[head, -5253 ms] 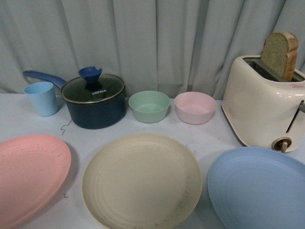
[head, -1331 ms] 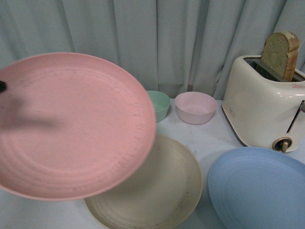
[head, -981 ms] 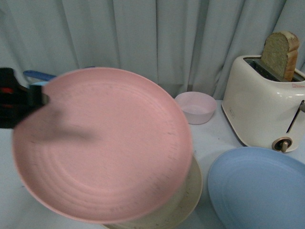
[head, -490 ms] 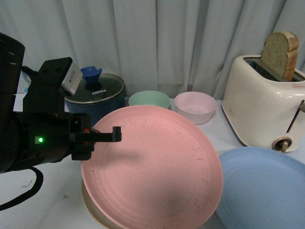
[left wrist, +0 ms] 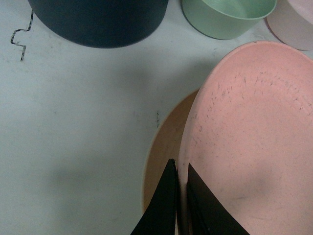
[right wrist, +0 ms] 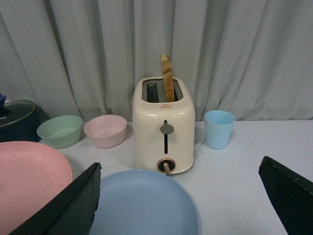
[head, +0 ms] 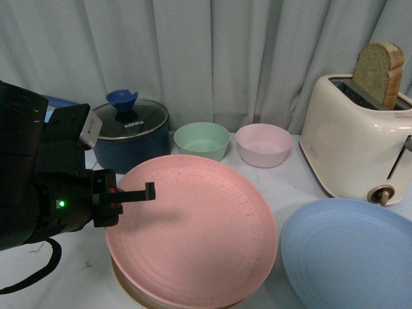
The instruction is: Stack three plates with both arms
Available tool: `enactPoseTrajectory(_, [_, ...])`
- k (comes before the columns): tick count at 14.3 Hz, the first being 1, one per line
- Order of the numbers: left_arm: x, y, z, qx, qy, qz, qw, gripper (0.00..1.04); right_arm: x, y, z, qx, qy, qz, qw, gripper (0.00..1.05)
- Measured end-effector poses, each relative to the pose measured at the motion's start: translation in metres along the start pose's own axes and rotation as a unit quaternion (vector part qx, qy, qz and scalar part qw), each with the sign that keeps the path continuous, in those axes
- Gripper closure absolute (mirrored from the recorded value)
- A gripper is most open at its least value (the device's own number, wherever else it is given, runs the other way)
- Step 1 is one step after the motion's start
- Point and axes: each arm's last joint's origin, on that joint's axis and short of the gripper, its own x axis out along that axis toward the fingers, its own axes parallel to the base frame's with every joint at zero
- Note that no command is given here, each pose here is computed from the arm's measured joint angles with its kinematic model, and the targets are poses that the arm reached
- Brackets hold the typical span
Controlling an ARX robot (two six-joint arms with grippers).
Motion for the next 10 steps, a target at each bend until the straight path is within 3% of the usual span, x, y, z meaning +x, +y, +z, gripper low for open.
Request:
enactPoseTrajectory(1, [0.002, 0.001, -0.002, -0.003, 0.005, 0.002, 1.0, 1.02, 0.0, 0.0, 0.0, 0.0, 0.0, 0.0, 1.0, 0.06])
enactPoseTrajectory(2, [0.004, 0.001, -0.004, -0.007, 0.009, 0.002, 1.0, 0.91, 0.0, 0.0, 0.0, 0.0, 0.0, 0.0, 1.0, 0.06])
enactPoseTrajectory(5, [-0.003, -0.001, 0.003, -0.032, -0.005, -0.011, 0.999, 0.46, 0.0, 0.0, 0.0, 0.0, 0.0, 0.0, 1.0, 0.06])
enactPoseTrajectory(6, [-0.02, -0.004, 0.017, -0.04, -0.045, -0.025, 0.998, 0.29, 0.0, 0.0, 0.0, 0.0, 0.0, 0.0, 1.0, 0.06])
enactPoseTrajectory(8, [-0.051, -0.009, 0.035, -0.039, -0.098, -0.044, 0.993, 0.08, 0.0, 0.0, 0.0, 0.0, 0.0, 0.0, 1.0, 0.06])
enactPoseTrajectory(10, [-0.084, -0.016, 0.041, -0.006, -0.158, -0.054, 0.986, 0.09, 0.0, 0.0, 0.0, 0.0, 0.0, 0.0, 1.0, 0.06])
